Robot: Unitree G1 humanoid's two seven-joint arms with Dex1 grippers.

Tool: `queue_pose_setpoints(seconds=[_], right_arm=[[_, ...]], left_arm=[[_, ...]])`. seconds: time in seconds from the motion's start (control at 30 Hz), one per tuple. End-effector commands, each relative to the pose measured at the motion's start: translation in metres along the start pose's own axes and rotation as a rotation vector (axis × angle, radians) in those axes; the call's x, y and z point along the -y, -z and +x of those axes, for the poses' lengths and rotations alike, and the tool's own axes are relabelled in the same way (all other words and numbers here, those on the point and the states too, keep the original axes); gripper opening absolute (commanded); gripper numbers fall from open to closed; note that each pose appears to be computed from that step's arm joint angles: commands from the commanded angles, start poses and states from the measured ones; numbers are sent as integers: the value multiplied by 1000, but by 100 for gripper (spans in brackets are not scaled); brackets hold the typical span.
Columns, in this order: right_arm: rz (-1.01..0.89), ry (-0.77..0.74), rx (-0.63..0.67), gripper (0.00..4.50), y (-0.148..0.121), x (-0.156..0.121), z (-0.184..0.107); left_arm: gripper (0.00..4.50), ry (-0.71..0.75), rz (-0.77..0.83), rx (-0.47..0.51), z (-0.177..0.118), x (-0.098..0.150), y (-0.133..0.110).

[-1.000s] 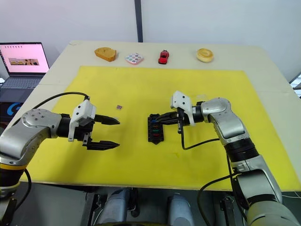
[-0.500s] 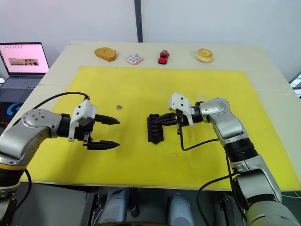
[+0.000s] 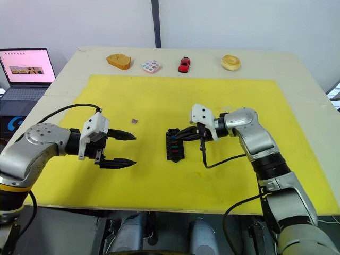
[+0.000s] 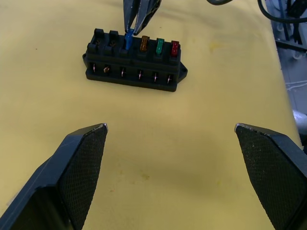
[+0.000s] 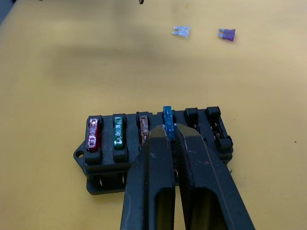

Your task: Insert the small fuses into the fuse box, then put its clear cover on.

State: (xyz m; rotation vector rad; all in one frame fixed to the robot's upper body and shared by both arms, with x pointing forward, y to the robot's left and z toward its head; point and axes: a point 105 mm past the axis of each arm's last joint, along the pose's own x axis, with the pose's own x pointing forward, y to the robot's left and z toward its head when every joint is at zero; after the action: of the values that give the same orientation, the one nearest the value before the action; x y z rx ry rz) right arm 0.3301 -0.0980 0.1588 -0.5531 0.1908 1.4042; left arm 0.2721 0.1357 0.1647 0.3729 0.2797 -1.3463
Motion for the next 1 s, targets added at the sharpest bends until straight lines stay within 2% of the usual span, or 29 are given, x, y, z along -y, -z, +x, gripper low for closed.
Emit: queue_pose_setpoints(seconds=[0.03, 0.23, 0.37, 0.57, 1.0], right_arm=[[-56, 0, 1, 0, -15, 1, -4], [-84, -2, 3, 0, -23, 2, -5], [-59, -27, 53, 0, -33, -1, -8], [-33, -27, 70, 0, -32, 0, -11], [-126, -37, 5, 0, -27, 4, -7]], left_arm=[[447, 19, 35, 12, 2, 5, -7], [447, 19, 36, 11, 3, 5, -6], [447, 18, 34, 9, 3, 6, -5], [447, 19, 33, 8, 3, 6, -4], [447, 23, 31, 9, 4, 7, -3]])
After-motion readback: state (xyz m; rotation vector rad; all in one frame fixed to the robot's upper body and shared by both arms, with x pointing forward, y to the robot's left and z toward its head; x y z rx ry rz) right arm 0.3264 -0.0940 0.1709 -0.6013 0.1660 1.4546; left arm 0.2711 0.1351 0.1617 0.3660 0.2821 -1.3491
